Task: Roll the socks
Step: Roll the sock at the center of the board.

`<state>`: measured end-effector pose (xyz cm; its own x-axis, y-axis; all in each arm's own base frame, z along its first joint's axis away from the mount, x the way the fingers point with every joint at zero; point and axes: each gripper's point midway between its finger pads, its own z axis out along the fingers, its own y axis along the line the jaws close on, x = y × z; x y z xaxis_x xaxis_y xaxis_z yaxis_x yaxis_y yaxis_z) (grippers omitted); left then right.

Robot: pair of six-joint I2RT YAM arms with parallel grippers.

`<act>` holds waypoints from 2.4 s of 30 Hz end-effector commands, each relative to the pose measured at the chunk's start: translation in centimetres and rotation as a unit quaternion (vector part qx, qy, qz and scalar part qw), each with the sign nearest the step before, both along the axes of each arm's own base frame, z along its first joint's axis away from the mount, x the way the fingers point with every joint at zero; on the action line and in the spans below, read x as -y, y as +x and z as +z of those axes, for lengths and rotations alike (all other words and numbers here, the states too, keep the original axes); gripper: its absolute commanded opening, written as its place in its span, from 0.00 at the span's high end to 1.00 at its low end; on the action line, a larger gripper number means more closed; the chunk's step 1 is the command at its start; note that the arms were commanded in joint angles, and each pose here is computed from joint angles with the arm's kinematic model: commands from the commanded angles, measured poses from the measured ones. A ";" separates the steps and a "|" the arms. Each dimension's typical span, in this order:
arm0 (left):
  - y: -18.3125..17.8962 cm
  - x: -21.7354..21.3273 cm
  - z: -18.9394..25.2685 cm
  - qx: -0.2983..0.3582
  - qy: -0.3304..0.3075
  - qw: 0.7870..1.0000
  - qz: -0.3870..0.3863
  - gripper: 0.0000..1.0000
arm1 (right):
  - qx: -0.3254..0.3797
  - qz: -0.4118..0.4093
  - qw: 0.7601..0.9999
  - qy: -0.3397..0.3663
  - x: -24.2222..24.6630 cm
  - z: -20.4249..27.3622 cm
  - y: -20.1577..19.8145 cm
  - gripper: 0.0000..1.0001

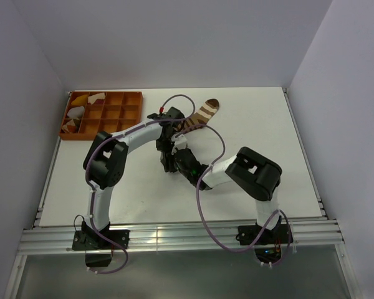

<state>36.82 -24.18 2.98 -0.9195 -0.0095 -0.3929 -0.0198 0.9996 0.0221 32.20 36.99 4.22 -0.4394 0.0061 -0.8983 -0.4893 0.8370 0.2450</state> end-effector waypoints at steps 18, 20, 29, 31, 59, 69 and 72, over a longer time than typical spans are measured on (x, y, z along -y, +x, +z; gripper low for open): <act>-2.5 2.4 -0.5 -0.049 -0.183 0.982 0.004 0.40 | -0.042 0.047 0.997 -0.048 0.2 -1.2 -1.0 1.00; -1.8 2.1 1.1 -0.028 -0.207 0.978 0.012 0.34 | -0.052 0.061 0.996 -0.050 0.4 -1.3 -1.4 1.00; -2.0 -0.5 2.8 0.032 -0.319 0.944 0.076 0.31 | -0.114 0.134 0.984 -0.025 0.2 -0.6 -2.2 1.00; -1.8 -1.2 3.8 0.053 -0.340 0.935 0.087 0.30 | -0.127 0.140 0.982 -0.026 0.4 -0.8 -2.4 1.00; 4.8 -2.5 1.5 0.037 -0.305 0.951 -0.033 0.48 | -0.104 0.217 0.966 -0.092 0.1 0.1 -1.7 1.00; 3.4 -0.2 0.1 0.012 -0.308 0.948 -0.081 0.54 | -0.101 0.237 0.960 -0.111 0.1 0.2 -1.8 1.00; 3.5 0.0 -0.1 0.010 -0.306 0.948 -0.086 0.67 | -0.104 0.246 0.957 -0.112 0.2 0.1 -2.1 1.00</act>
